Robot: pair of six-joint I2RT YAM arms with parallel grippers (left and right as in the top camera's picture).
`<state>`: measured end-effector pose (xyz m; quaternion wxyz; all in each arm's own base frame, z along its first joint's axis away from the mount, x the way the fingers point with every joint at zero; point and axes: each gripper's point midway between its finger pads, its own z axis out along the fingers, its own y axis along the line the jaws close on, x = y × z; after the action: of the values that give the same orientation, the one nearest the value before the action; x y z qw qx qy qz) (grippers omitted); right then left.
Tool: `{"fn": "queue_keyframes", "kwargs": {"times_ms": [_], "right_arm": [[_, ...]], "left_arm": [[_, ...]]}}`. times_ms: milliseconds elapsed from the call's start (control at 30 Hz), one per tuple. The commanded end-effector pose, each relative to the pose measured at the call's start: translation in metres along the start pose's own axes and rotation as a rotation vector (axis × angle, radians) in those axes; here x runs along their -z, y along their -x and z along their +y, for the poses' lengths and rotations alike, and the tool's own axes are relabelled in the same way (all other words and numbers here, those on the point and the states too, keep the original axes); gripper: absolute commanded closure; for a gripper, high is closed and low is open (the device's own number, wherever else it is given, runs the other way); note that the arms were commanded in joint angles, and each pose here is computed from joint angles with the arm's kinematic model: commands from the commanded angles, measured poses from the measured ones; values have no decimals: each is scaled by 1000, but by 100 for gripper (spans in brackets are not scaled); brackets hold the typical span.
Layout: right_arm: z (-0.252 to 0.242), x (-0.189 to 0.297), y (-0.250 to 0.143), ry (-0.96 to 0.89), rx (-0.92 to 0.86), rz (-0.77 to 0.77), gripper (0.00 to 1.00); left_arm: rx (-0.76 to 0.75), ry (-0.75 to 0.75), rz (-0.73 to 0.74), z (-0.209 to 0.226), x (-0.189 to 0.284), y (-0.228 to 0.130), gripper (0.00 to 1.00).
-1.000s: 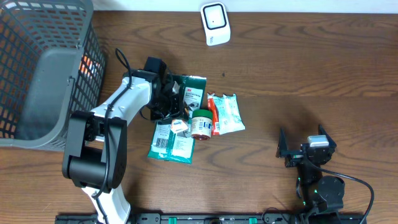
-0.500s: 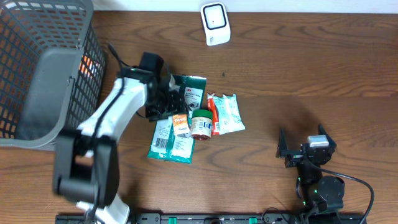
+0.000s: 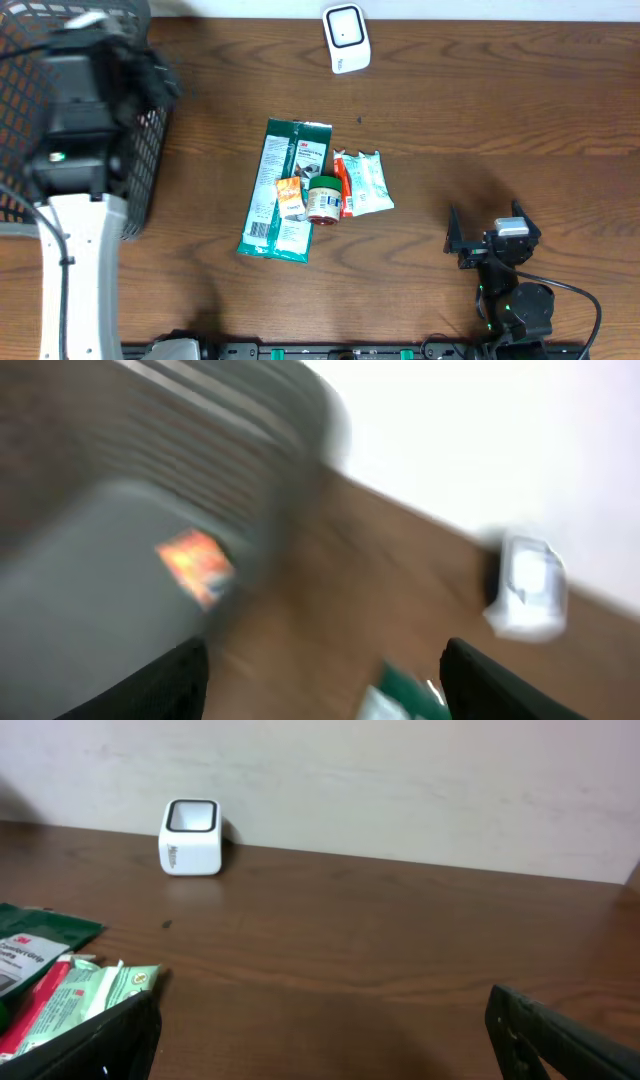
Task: Scan the item barcode
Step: 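Move the left gripper back into the basket over the second tissue pack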
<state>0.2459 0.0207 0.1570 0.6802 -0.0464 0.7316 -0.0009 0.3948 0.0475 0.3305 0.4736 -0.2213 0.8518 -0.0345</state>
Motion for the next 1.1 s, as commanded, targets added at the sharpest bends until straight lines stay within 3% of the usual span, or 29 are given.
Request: {"fn": "queue_keyframes", "kwargs": {"times_ms": [0,267,567,767,933,1067], "right_arm": [[0,0,0,-1,2,1,1],[0,0,0,-2,2,0,1],[0,0,0,-1,2,1,1],[0,0,0,-1,2,0,1],[0,0,0,-1,2,0,1],[0,0,0,-2,2,0,1]], "left_arm": [[75,164,-58,59,-14,22,26],[62,147,44,102,-87,11,25],[133,155,272,132,-170,-61,21],[162,164,330,142,-204,-90,21],[254,204,392,155,-221,-118,37],[285,204,440,161,-230,-136,43]]}}
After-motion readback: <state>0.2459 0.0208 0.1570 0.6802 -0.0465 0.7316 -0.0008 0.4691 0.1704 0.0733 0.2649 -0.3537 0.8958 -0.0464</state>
